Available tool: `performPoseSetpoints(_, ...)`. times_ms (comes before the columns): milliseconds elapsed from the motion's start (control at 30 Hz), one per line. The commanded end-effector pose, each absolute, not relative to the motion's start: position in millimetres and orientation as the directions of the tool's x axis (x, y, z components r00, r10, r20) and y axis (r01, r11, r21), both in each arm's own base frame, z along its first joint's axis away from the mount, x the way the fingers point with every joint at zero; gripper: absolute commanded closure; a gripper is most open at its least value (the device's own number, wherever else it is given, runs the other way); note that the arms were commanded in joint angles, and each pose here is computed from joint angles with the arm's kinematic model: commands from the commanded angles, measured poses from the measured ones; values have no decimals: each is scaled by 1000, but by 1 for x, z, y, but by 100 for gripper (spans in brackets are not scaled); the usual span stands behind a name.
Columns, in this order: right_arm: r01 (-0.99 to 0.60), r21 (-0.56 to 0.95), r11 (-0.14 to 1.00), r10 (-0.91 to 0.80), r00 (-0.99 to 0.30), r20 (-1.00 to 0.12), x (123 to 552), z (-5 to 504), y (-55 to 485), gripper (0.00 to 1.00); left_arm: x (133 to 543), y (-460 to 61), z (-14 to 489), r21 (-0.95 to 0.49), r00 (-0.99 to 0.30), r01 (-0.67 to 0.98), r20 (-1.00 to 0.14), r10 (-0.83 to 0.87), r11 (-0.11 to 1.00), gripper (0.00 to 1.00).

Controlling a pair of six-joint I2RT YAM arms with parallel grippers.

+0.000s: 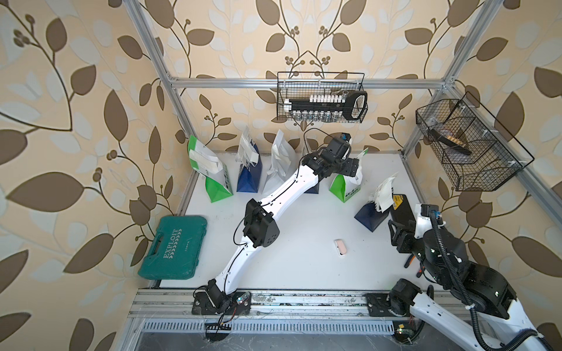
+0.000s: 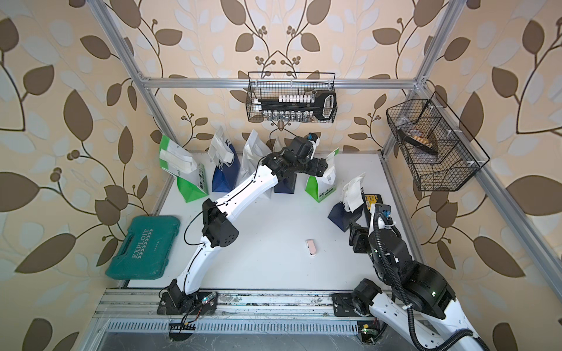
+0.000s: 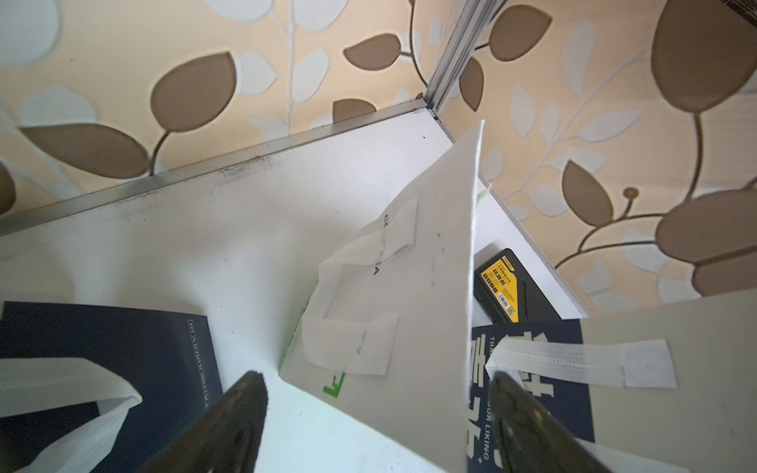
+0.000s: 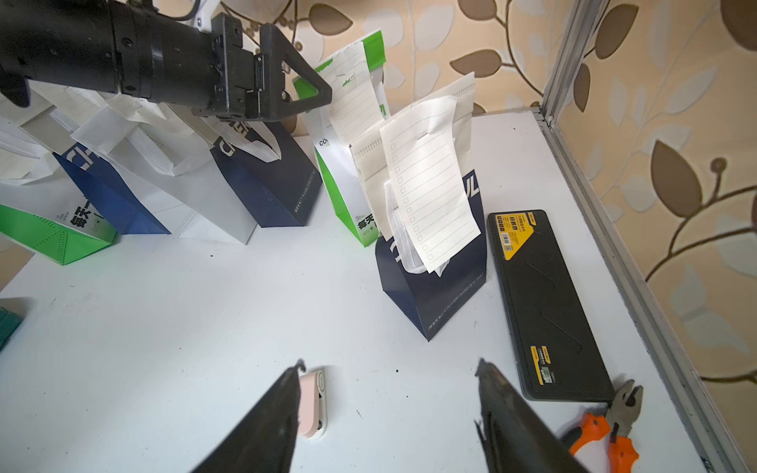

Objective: Staple the receipts to the bags
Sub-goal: Place the takeout bag at the center of the board, then pick up the takeout bag at the center of the board.

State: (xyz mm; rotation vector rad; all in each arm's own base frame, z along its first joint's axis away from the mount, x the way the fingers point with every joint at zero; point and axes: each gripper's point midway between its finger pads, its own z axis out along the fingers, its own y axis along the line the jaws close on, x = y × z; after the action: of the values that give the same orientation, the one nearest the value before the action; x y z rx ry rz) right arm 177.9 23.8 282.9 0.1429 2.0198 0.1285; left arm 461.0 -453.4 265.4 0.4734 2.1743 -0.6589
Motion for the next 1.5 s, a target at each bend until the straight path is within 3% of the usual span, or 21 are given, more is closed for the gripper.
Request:
performPoseSetpoints(0,65,145,987,159,-429,-889,177,281,18,31,447,-446,335,-331,-542,568,-839,40,754,11)
performPoseSetpoints(67,68,146,987,161,-428,-889,176,280,18,30,445,-445,339,-336,-540,572,-841,36,748,9)
performPoseSetpoints(100,66,144,987,159,-432,-888,177,280,18,29,443,-446,342,-338,-539,579,-842,37,742,2)
performPoseSetpoints(367,72,147,986,164,-440,-883,178,277,20,28,422,-446,372,-323,-496,622,-868,40,713,1)
performPoseSetpoints(567,75,165,983,181,-425,-887,176,282,17,27,367,-459,399,-270,-430,743,-894,128,613,14)
performPoseSetpoints(833,94,166,982,191,-420,-887,173,282,12,27,313,-493,353,-274,-464,812,-839,285,515,10)
performPoseSetpoints(1100,98,177,979,202,-419,-885,170,285,10,27,326,-519,327,-274,-466,810,-838,284,518,13)
performPoseSetpoints(1333,104,172,980,200,-423,-884,169,283,9,27,332,-543,308,-326,-493,810,-828,266,488,28)
performPoseSetpoints(1467,103,172,980,199,-428,-881,170,282,10,27,339,-550,309,-320,-476,813,-846,239,486,48)
